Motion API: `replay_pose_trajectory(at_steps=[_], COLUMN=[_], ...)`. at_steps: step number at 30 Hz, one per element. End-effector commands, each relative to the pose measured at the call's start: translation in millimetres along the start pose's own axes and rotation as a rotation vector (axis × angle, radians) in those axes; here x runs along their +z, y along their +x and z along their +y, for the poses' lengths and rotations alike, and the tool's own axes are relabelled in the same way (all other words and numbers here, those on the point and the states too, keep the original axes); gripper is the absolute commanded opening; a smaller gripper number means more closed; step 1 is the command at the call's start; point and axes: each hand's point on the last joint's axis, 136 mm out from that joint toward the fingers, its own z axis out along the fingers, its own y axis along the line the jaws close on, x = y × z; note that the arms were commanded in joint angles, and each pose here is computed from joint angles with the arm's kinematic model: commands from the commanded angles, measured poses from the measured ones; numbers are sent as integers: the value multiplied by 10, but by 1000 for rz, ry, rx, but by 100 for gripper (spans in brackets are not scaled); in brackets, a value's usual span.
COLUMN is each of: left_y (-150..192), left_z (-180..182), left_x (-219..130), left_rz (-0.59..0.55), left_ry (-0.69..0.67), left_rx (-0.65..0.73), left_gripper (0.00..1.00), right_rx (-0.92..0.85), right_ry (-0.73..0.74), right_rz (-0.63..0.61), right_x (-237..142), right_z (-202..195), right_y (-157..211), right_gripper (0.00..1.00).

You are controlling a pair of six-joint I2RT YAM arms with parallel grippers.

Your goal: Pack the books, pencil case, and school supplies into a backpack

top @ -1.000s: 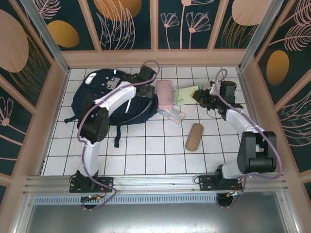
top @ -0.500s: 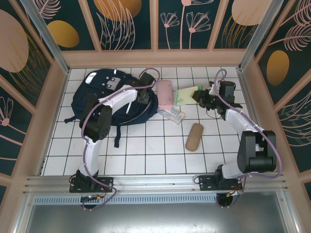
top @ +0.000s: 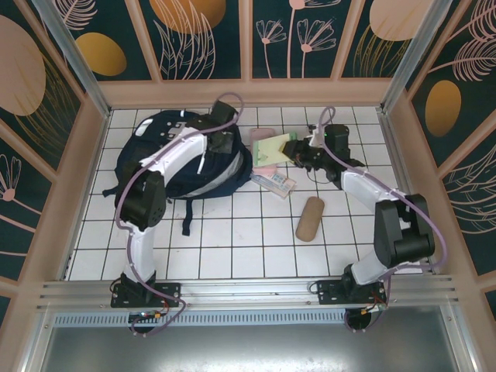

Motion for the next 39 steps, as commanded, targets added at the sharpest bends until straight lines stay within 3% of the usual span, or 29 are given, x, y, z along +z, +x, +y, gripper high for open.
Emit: replay_pose_trajectory(at_steps=[1, 15, 20, 26, 27, 30, 33, 39], left_y=[-498, -1151, -1215, -1225, -1223, -1219, -1207, -1180], left_z=[197, 561, 655, 709, 713, 740, 735, 697], left_x=[-553, -1509, -1597, -1647, -1651, -1656, -1625, -1542], left_rz=[-124, -313, -324, -320, -320, -321, -313, -298], left_ry=[55, 252, 305, 347, 346, 346, 350, 370], left_rx=[-87, -253, -300, -332, -330, -331, -326, -320], left_gripper=[0, 0, 0, 0, 0, 0, 0, 0], right_rx=[-34, 80, 119, 186, 174, 126, 71, 0], right_ry=[-127, -264, -322, -257, -224, -118, 21, 180], right_rz=[-34, 24, 48, 90, 116, 142, 155, 178], right_x=[217, 1497, 1974, 2609, 2717, 2830, 2800, 2644], right_z=[379, 663, 845, 807, 796, 718, 570, 391], right_y=[-136, 43, 189, 393, 443, 518, 521, 507], right_gripper=[0, 0, 0, 0, 2, 27, 46, 56])
